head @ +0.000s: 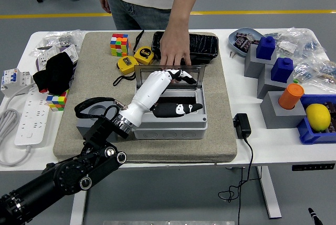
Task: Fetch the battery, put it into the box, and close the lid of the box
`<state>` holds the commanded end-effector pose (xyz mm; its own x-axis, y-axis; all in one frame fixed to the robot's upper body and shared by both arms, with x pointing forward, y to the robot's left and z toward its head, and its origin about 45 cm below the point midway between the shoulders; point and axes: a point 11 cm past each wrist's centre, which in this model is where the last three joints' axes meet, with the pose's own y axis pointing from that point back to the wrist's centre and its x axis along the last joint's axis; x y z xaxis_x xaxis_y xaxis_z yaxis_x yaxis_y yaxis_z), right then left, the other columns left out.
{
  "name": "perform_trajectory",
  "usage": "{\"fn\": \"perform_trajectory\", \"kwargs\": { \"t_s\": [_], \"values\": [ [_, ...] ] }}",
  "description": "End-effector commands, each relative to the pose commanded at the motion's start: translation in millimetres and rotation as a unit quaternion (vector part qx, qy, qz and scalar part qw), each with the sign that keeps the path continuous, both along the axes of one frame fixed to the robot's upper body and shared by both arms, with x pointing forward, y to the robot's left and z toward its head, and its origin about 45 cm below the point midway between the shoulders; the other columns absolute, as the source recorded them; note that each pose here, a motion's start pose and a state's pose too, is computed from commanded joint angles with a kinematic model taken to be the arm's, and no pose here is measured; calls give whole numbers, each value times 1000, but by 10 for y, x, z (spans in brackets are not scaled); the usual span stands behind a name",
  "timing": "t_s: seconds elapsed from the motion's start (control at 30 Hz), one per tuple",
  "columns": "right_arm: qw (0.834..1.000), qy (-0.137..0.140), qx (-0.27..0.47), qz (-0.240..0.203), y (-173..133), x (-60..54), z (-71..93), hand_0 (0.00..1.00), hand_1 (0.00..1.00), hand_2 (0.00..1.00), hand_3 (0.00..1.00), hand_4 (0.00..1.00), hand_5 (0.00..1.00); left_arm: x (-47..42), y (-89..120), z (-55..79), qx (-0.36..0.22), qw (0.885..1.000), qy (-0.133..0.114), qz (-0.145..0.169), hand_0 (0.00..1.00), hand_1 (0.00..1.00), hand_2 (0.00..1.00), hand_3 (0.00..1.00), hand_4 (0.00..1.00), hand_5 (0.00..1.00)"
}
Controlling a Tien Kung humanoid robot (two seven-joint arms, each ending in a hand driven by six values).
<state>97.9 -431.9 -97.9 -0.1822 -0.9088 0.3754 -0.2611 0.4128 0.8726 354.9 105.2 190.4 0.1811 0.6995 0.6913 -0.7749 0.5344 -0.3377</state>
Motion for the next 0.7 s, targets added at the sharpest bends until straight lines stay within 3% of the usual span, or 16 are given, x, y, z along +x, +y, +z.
{"fn": "perform_trajectory", "kwargs": {
  "t_s": [0.03, 0.2, 0.23, 0.4, 0.43, 0.6, 0.63, 0.7],
  "values": [
    [1000, 0, 0, 0, 1, 1, 0, 868, 826, 775, 788, 998, 998, -12, -2, 47, -8, 1000, -13, -1, 361, 415, 450, 474, 998, 711],
    [1000, -1, 0, 0, 1, 5, 1, 868, 826, 775, 788, 998, 998, -71, -17, 270, -50, 996, -68, -9, 361, 415, 450, 474, 998, 711],
    [1000, -1, 0, 0, 3, 4, 0, 868, 826, 774, 788, 998, 998, -78, -21, 307, -58, 995, -75, -13, 367, 455, 457, 465, 998, 736],
    [1000, 0, 1, 0, 8, 1, -3, 868, 826, 774, 788, 998, 998, -29, 11, 348, -42, 995, -88, -4, 367, 455, 457, 465, 998, 736],
    [1000, 0, 1, 0, 8, 0, -3, 866, 826, 774, 788, 998, 998, -6, 23, 334, -29, 996, -87, 3, 751, 737, 694, 645, 998, 774],
    [1000, -1, 1, 0, 10, 8, -2, 866, 826, 774, 788, 998, 998, 127, 96, 239, 40, 996, -66, 36, 751, 737, 694, 645, 998, 774],
    [1000, -1, 1, 0, 10, 9, -1, 865, 826, 773, 788, 998, 998, 143, 102, 221, 49, 996, -61, 39, 998, 983, 913, 845, 998, 969],
    [1000, -1, 1, 0, 11, 8, -2, 865, 826, 773, 788, 998, 998, 191, 127, 157, 78, 995, -40, 50, 998, 983, 913, 845, 998, 969]
  ]
}}
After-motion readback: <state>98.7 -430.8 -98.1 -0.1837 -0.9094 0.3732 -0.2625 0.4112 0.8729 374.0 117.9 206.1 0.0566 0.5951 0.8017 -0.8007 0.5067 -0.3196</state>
